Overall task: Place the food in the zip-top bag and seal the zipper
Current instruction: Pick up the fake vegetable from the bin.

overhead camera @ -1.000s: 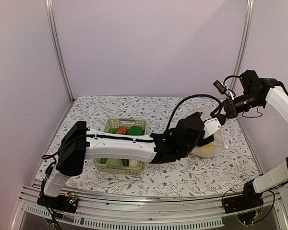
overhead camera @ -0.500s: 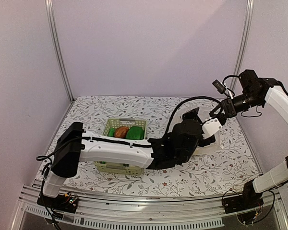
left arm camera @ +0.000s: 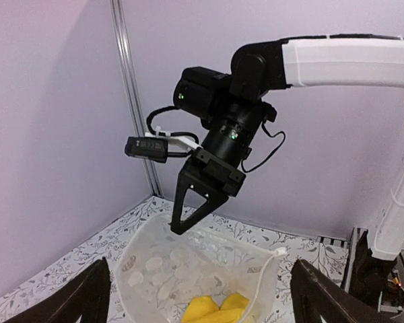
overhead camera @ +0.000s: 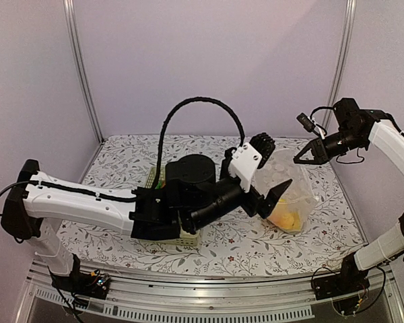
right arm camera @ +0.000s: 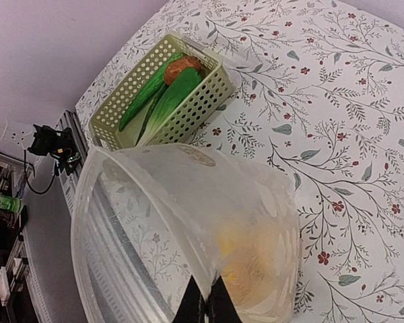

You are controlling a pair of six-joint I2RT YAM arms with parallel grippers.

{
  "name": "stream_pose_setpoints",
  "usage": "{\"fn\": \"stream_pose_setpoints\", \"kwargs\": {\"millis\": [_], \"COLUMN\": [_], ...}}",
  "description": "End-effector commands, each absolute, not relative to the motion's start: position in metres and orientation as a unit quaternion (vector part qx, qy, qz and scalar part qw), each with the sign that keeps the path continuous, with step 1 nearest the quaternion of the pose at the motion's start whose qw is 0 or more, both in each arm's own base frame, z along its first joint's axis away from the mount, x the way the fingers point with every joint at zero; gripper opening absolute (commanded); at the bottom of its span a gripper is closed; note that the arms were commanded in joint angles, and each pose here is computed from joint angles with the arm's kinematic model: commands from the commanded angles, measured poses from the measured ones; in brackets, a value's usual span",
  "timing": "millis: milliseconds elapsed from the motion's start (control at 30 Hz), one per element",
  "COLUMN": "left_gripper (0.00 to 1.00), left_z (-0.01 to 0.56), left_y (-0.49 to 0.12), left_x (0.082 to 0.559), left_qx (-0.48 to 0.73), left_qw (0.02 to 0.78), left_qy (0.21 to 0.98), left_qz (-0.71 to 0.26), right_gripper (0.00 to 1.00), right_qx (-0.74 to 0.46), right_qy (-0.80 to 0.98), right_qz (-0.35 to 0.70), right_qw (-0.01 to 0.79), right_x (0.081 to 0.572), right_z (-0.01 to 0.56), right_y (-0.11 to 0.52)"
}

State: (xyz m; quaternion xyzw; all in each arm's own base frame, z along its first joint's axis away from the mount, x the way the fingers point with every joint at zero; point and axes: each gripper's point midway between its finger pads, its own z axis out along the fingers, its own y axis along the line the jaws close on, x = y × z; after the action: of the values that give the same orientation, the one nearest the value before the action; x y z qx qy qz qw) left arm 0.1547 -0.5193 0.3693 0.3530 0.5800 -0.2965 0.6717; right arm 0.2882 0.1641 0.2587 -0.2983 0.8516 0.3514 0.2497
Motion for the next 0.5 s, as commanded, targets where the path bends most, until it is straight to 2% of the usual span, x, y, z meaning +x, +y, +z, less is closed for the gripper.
{"fn": "stream_pose_setpoints", "kwargs": {"millis": [0,267,467], "left_gripper": [0.91,0.90,0.90], "left_z": [0.303,0.246,0.210], "left_y": [-0.507,-0.447,-0.400], "left_x": [0.158,0.184,0.209], "left_qx": [0.352,0.289,0.232], "left_qw": [0.613,0.575,0.518], "left_qy": [0.645,0.742,0.810], "left_qz": [-0.290,-0.190,-0.148], "right_gripper": [0.00,0.00,0.00], "right_qx": [-0.295,-0.268,-0.273], "right_qy": [0.854,0.872,0.869], "right_qz": [0.332,0.247,0.231], "right_qw": [0.271,0.328,0.341], "right_x": [0.298,0.326,0.327], "right_z": [0.264,0.286,0.286], "right_y": [0.157,0.125,0.122]}}
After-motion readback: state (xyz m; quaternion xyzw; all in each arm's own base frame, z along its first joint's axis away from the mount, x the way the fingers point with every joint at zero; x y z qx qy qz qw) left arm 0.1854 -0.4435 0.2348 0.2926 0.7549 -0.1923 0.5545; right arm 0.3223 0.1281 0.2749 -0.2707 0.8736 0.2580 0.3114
